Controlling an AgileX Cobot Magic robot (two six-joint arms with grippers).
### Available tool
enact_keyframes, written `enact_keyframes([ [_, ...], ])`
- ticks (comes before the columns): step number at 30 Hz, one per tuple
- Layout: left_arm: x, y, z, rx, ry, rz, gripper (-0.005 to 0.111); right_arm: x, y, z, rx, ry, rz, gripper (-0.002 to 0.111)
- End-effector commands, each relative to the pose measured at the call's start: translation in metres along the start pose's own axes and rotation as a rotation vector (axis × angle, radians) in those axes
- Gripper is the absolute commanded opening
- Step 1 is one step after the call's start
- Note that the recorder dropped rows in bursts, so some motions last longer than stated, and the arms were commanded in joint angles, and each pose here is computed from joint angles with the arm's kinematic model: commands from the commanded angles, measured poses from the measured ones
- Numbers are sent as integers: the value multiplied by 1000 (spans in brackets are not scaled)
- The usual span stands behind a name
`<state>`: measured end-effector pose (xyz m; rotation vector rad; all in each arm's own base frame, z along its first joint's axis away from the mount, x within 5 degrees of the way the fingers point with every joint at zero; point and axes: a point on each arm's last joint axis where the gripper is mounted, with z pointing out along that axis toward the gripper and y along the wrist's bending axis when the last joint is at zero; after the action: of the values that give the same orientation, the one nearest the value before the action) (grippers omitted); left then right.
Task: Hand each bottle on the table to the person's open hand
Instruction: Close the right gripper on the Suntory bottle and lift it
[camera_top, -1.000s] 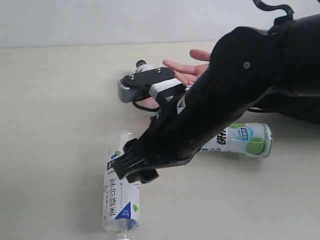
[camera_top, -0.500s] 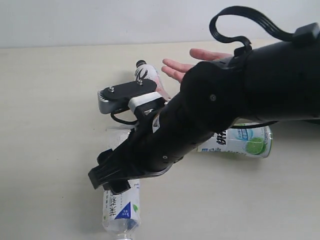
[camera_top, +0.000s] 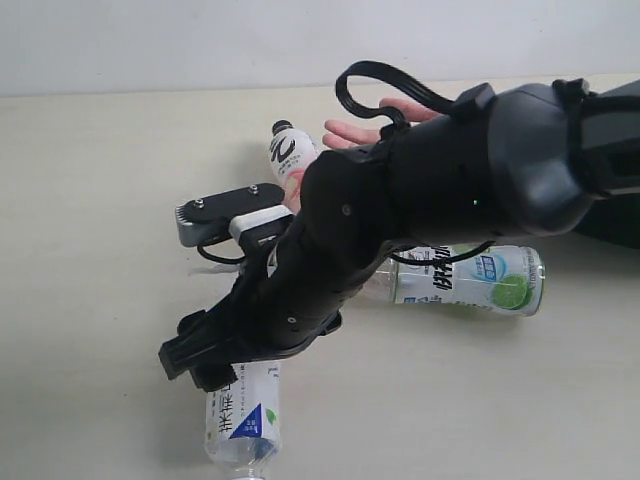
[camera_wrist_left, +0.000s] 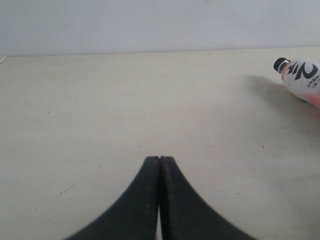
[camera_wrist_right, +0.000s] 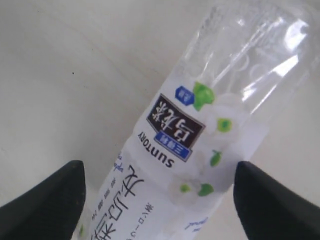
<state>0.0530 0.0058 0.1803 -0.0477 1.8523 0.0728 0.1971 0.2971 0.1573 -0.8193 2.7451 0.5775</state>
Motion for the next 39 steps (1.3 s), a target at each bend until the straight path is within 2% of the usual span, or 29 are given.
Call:
enact_keyframes([
  [1, -1, 0, 0, 5, -10, -5, 3, -5, 2, 3, 1, -1, 10, 77],
  [21, -1, 0, 0, 5, -10, -5, 3, -5, -2, 18, 39, 64, -4, 77],
  [28, -1, 0, 0, 5, -10, -5, 3, 4, -8, 17, 95, 165, -98, 77],
  [39, -1, 0, 0, 5, -10, -3, 3, 5, -8, 16, 95, 182, -184, 76],
])
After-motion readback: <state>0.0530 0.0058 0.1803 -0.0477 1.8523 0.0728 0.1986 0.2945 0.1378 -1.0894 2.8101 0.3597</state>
